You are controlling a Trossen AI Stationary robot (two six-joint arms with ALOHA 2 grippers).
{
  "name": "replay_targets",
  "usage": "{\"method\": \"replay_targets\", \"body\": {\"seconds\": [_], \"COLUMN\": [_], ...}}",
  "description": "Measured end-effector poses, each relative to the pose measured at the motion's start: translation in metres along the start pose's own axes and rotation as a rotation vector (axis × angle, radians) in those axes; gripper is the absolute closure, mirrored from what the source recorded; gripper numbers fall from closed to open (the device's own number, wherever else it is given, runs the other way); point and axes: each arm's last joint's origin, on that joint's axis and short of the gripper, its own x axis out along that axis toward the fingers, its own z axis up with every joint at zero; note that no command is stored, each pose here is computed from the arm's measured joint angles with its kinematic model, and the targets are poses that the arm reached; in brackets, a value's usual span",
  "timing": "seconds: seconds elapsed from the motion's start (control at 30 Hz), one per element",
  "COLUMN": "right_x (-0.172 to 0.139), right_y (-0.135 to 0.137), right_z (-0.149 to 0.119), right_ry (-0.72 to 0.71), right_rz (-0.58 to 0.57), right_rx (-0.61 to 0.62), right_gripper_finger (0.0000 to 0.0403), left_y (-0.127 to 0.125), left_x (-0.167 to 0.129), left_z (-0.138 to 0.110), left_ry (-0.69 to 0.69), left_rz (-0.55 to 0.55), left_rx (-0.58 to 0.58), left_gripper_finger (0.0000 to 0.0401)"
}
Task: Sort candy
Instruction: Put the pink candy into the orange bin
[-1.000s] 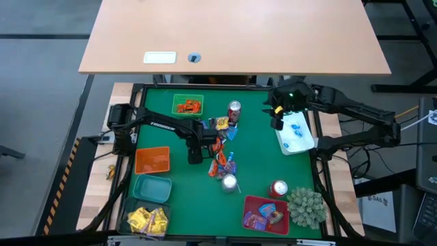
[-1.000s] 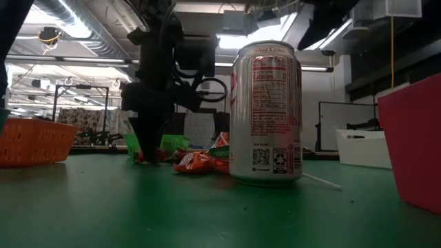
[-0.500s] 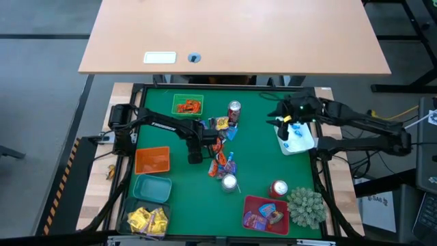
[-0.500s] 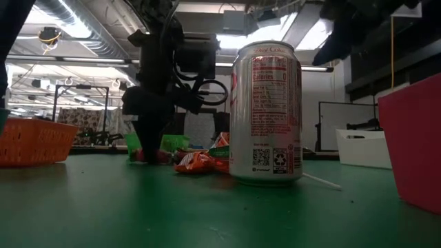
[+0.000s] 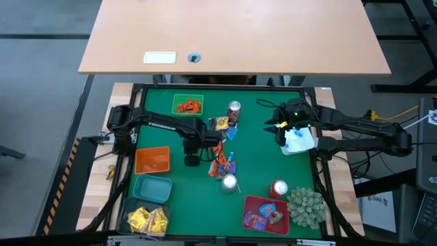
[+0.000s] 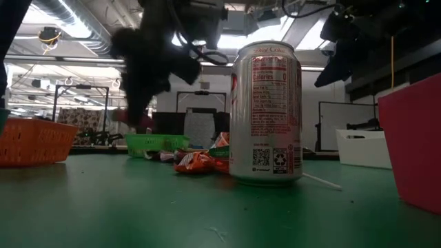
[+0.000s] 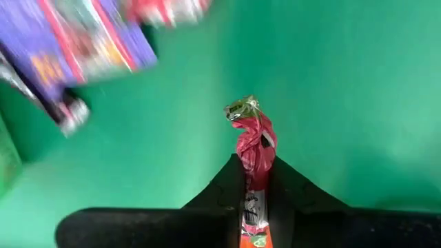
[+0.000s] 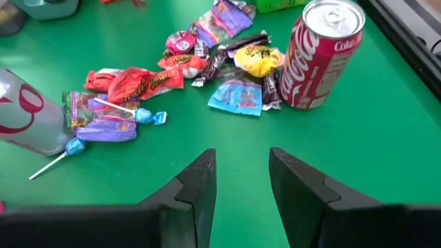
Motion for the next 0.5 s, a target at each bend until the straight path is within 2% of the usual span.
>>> {"method": "replay_targets", "body": {"seconds": [0.23,0.4,0.5], "right_x": [0.003,0.003,0.003], "right_y": [0.0,0.0,0.0], "right_z": [-0.002,0.0,0.001], "right_ry": [-0.008,-0.036,-0.046], "right_rz": [0.0,0.001,0.0], "right_rx": [0.001,-0.004,-0.005], "right_gripper_finger": [0.0269,0.0269,0.0269], "left_y": [-0.022,-0.03,-0.031], "left_x": [-0.01,-0.015,-0.013], "left_z": [-0.031,-0.064,-0.083], "left_ry": [0.159,0.17,0.171], "left_rz": [-0.096,-0.072,-0.001], "left_rx": [0.047,-0.023,-0.099], "left_gripper_finger": [0.0378,0.0374,0.0373]}}
